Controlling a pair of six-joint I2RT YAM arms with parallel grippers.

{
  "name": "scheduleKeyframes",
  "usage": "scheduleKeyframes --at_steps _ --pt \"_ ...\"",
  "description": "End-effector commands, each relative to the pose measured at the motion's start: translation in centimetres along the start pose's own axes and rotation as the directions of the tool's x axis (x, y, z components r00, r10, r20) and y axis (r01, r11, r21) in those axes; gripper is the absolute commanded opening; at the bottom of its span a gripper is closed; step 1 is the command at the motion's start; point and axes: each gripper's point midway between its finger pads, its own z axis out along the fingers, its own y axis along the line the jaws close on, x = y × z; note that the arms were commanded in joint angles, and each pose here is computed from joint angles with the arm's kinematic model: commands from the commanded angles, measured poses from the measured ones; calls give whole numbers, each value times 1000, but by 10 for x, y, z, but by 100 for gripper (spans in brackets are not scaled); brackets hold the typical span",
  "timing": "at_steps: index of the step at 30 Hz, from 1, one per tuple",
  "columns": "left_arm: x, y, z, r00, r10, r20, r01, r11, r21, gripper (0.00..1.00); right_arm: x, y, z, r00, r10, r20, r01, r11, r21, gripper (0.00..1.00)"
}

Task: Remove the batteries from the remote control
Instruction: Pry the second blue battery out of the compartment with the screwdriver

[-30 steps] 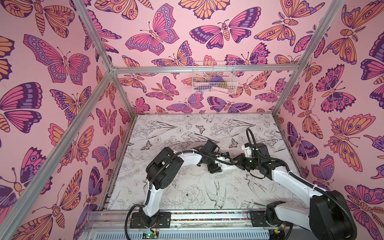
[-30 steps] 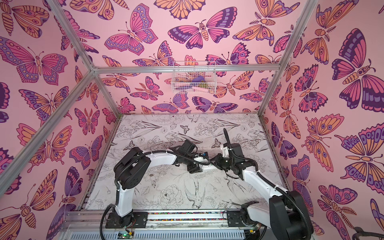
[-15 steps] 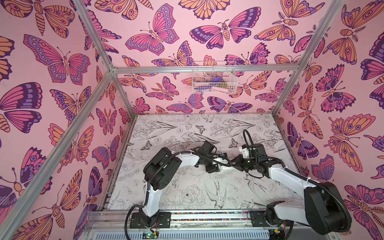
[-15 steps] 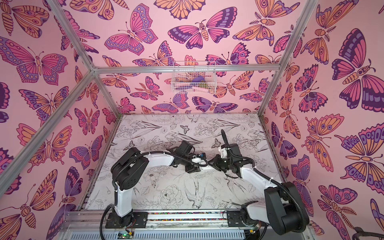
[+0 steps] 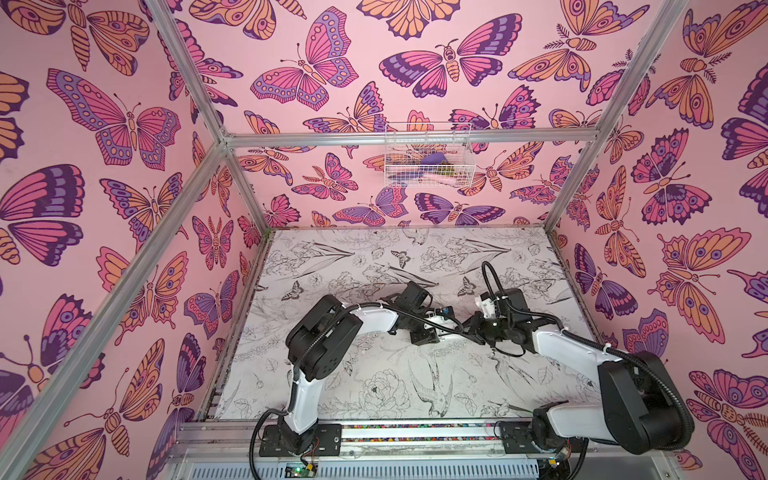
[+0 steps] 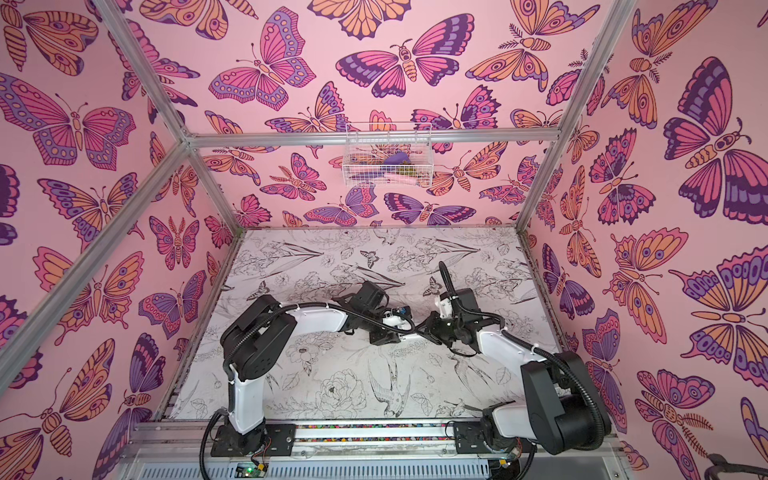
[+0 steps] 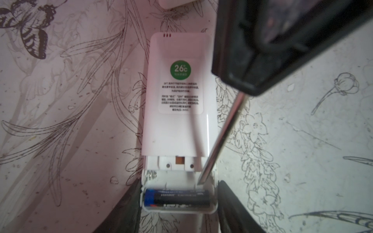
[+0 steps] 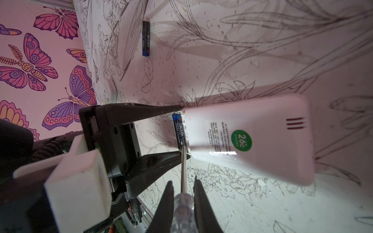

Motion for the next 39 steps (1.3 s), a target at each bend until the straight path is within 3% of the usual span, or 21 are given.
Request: scheduleKeyframes --at_steps 1,27,33,39 --pt "66 -31 12 975 -83 -205 104 990 93 50 -7 9 -1 1000 -26 4 26 1000 -18 0" --pt "79 -34 17 970 -71 -233 96 990 99 47 -3 -3 22 996 -14 -84 12 1000 -23 0" --pt "66 -26 9 973 -93 -212 109 992 66 67 -5 -1 13 997 -21 -69 20 1000 -19 0" --pt "22 -16 -24 985 -95 -144 100 995 26 84 -13 19 -8 998 -62 -16 62 997 -38 0"
